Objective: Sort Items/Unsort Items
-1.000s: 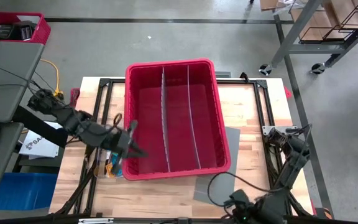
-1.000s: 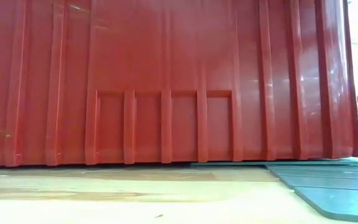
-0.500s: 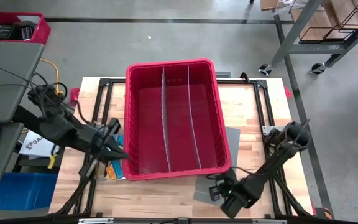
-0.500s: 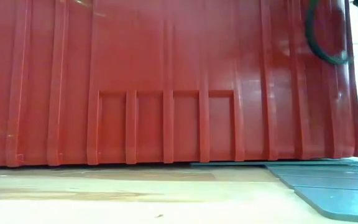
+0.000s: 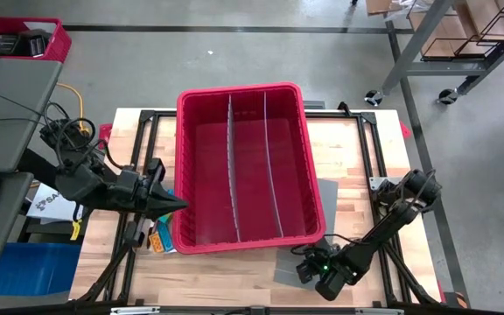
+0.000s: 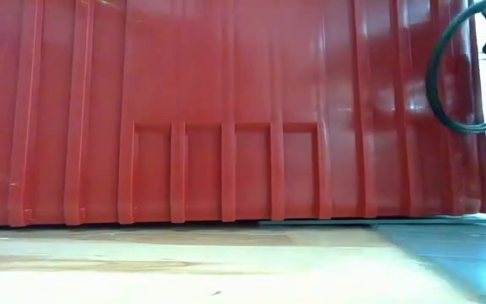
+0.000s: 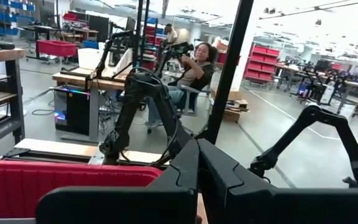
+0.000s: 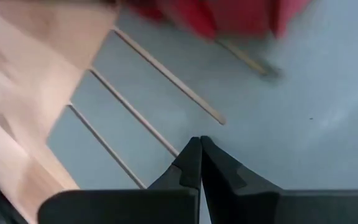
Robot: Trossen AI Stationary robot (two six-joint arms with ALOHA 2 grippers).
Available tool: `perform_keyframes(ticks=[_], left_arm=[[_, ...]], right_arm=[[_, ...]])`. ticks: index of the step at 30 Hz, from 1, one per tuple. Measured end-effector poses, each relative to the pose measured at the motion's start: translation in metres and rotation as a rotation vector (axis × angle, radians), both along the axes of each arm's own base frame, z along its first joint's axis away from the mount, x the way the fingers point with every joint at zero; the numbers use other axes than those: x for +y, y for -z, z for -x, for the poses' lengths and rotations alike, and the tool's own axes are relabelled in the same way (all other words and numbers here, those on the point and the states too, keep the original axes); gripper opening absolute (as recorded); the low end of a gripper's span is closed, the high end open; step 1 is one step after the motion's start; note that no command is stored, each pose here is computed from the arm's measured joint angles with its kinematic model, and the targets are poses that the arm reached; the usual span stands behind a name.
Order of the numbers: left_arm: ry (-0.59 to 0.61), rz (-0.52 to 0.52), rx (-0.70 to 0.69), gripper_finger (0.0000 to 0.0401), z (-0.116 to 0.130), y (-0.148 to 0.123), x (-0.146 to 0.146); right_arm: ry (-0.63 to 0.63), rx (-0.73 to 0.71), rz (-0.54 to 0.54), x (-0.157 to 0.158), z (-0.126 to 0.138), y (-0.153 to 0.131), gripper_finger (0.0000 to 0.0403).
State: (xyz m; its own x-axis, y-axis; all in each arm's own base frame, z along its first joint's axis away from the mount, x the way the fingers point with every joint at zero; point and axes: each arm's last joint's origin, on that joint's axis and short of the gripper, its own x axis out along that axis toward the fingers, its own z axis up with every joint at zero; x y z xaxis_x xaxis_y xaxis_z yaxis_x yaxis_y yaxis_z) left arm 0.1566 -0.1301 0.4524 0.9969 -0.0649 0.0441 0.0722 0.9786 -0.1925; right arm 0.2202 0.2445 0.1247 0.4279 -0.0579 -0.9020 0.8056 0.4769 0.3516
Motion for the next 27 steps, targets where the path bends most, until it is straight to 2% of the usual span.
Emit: perform_keyframes(ticks=[6,11,15,24,27], left_arm=[[-0.004,-0.013,0.013,0.0,0.0,0.002,0.0],[-0.006,-0.044,0.05,0.0,0.0,0.006,0.0],[0.003,-0.001,0.077,0.0,0.0,0.009,0.0],[0.029,-0.016,0.153,0.0,-0.005,0.022,-0.013],[0.035,-0.041,0.154,0.0,-0.006,0.023,-0.016]], right_arm=[[-0.045,0.267,-0.034,0.017,0.033,-0.01,0.0],[0.011,0.364,-0.03,0.028,0.053,-0.018,0.0],[-0.018,0.329,-0.105,0.039,0.051,-0.023,0.0],[-0.022,0.181,-0.26,0.053,0.023,-0.013,0.0],[0.005,0.156,-0.177,0.051,0.021,-0.025,0.0]])
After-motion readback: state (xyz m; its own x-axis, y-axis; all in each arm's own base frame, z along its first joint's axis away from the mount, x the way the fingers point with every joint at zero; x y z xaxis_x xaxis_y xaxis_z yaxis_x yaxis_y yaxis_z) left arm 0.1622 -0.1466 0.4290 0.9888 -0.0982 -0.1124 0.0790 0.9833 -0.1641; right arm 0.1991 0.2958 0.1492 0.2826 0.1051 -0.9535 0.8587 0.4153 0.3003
